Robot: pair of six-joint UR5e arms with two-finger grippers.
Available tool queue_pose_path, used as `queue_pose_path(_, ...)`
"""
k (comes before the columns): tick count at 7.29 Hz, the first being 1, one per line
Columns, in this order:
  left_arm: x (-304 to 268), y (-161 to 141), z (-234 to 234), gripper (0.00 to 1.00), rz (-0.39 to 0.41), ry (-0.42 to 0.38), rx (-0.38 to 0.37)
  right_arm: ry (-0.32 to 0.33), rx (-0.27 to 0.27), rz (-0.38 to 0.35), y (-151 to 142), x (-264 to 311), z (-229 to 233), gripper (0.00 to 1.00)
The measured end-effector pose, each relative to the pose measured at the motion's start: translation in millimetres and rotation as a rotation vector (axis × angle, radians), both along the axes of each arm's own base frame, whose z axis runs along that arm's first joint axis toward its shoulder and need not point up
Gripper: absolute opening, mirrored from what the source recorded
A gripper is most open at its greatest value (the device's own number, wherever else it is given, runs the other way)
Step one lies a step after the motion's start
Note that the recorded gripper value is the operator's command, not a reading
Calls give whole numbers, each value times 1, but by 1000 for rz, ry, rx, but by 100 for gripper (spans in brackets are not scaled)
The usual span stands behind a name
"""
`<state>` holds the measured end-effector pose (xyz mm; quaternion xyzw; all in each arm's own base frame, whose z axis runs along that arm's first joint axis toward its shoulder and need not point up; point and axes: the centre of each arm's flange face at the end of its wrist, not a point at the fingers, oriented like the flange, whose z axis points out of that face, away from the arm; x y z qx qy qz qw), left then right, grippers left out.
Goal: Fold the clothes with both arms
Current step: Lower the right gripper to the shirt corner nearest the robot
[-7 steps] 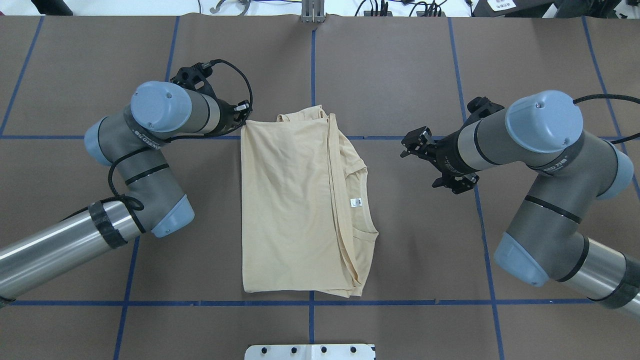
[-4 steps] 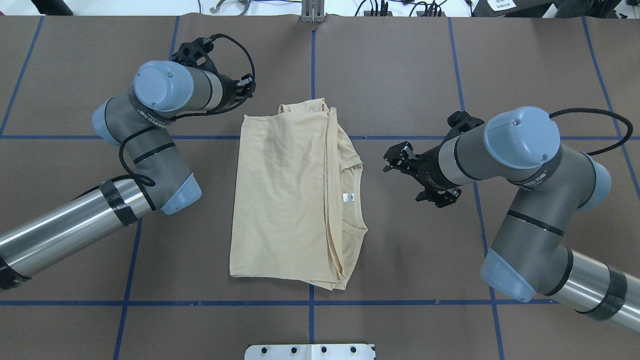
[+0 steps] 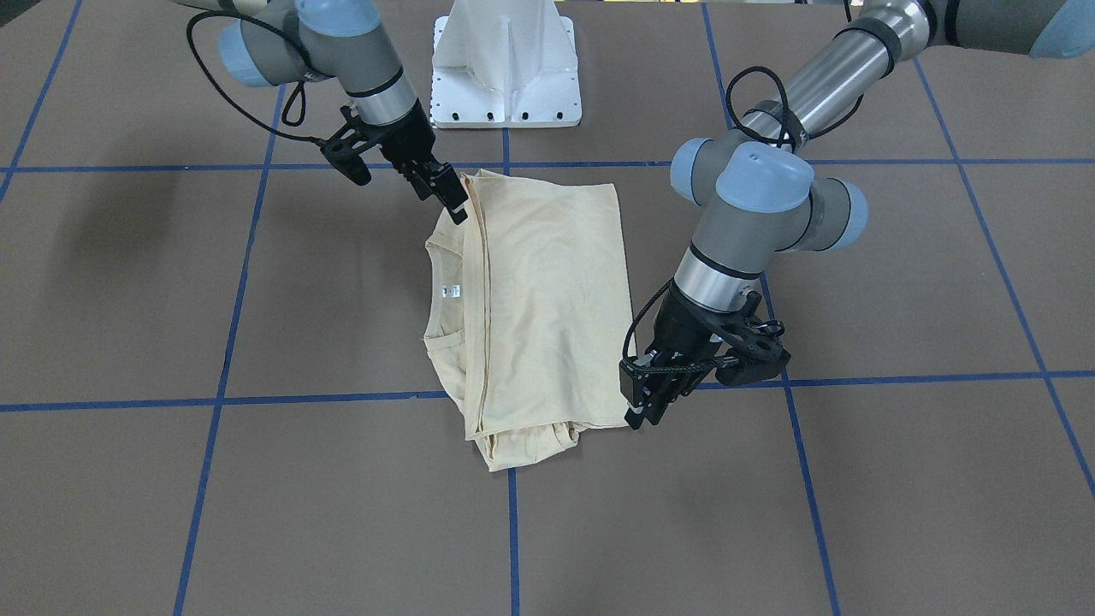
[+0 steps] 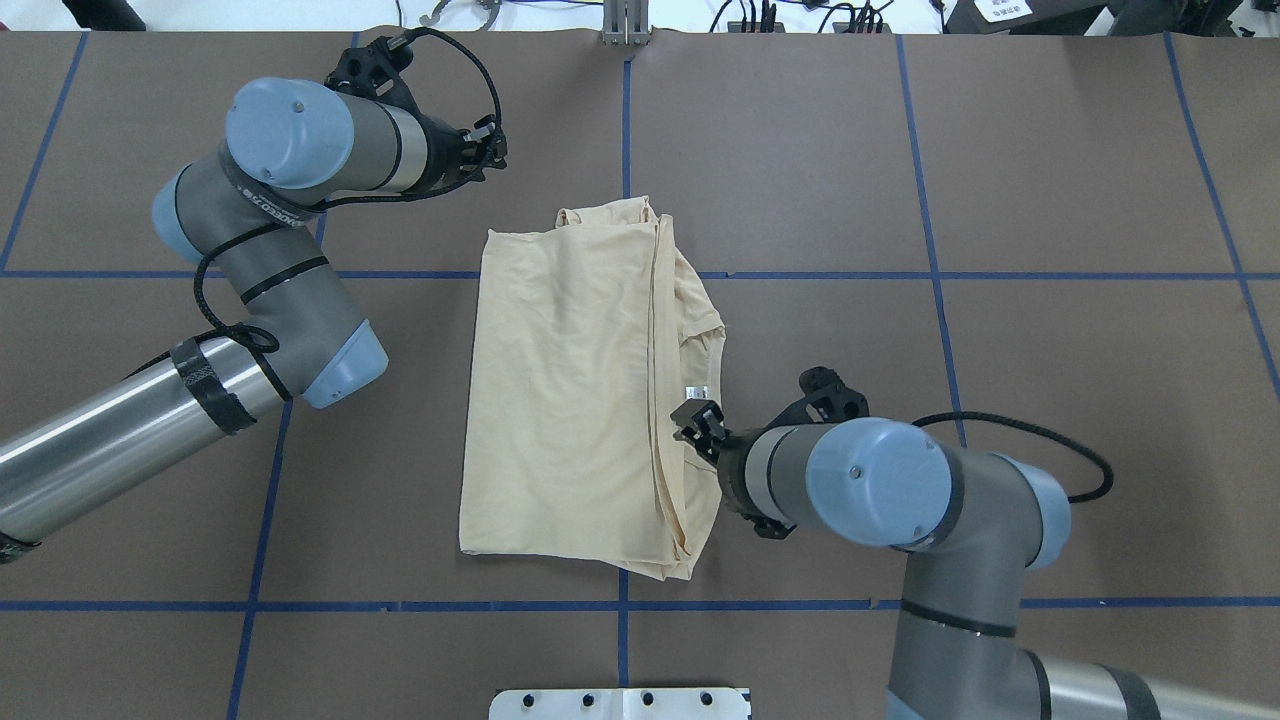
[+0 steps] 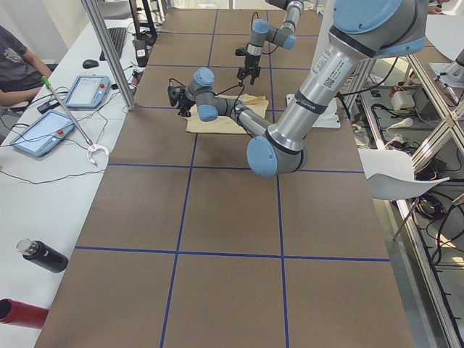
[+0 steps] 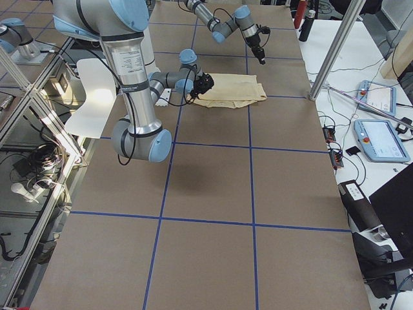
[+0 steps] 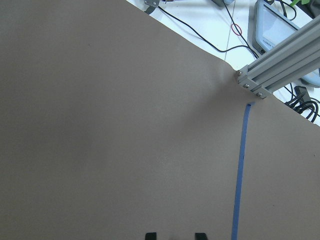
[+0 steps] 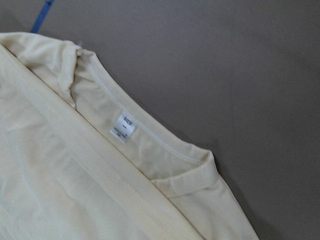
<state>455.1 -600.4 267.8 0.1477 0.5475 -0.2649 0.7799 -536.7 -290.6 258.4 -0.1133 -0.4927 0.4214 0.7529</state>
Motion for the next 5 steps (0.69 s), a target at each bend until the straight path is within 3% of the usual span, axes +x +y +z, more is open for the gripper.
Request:
queue_pose_path(2,-5,4,0,38,0,6,4,4,-46,28,44,-28,-6,98)
queue_pose_path(4,-7,6,1,38,-1,7,4,24,-52,22,60,-40,1,98)
queue_pose_path(5,-8,6,1,38,-2,9,4,40,-53,22,61,-46,8,93)
